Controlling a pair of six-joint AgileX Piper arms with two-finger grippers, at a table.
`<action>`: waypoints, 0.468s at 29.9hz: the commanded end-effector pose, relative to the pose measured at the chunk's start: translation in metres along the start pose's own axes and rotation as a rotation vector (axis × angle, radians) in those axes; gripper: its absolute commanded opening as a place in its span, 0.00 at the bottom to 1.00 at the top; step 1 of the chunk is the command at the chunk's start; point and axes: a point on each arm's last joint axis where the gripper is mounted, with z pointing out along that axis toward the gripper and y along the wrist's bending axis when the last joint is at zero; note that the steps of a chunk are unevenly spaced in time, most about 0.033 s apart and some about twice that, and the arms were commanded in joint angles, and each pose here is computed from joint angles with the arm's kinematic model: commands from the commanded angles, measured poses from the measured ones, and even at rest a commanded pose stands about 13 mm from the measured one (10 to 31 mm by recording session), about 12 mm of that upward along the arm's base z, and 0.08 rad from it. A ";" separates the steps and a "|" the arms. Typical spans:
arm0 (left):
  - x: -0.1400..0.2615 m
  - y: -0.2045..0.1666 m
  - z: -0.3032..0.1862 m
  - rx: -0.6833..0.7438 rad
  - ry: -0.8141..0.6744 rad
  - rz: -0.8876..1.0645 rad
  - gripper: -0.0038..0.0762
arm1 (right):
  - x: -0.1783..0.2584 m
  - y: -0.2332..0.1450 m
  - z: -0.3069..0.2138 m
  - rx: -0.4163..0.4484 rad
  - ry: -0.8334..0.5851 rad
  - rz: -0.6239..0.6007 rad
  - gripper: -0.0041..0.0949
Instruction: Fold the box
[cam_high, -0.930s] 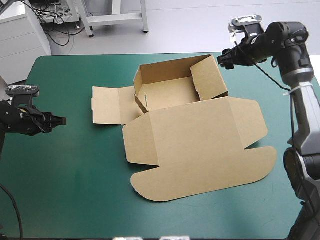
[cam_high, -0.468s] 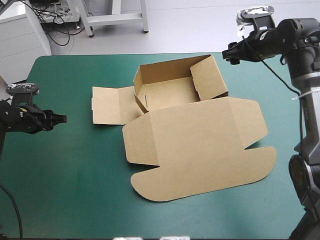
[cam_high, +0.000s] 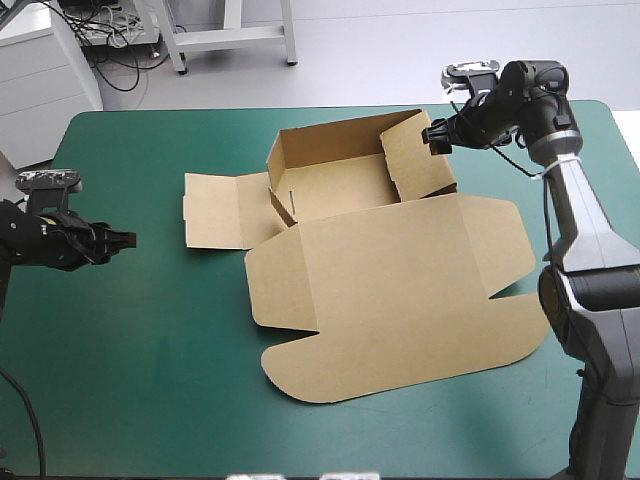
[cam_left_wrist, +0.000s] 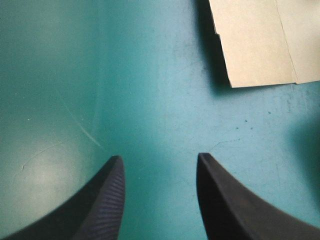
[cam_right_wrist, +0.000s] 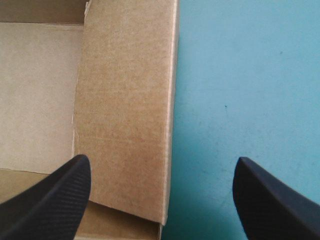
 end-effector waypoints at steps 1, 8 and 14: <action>-0.006 -0.003 -0.015 0.009 -0.073 -0.004 0.45 | -0.012 0.005 -0.020 -0.029 -0.099 -0.009 0.77; -0.004 -0.003 -0.015 0.012 -0.059 -0.004 0.45 | -0.010 0.006 0.019 -0.054 -0.051 -0.028 0.77; -0.003 -0.004 -0.015 0.016 -0.044 -0.003 0.45 | -0.010 0.008 0.047 -0.072 -0.045 -0.027 0.76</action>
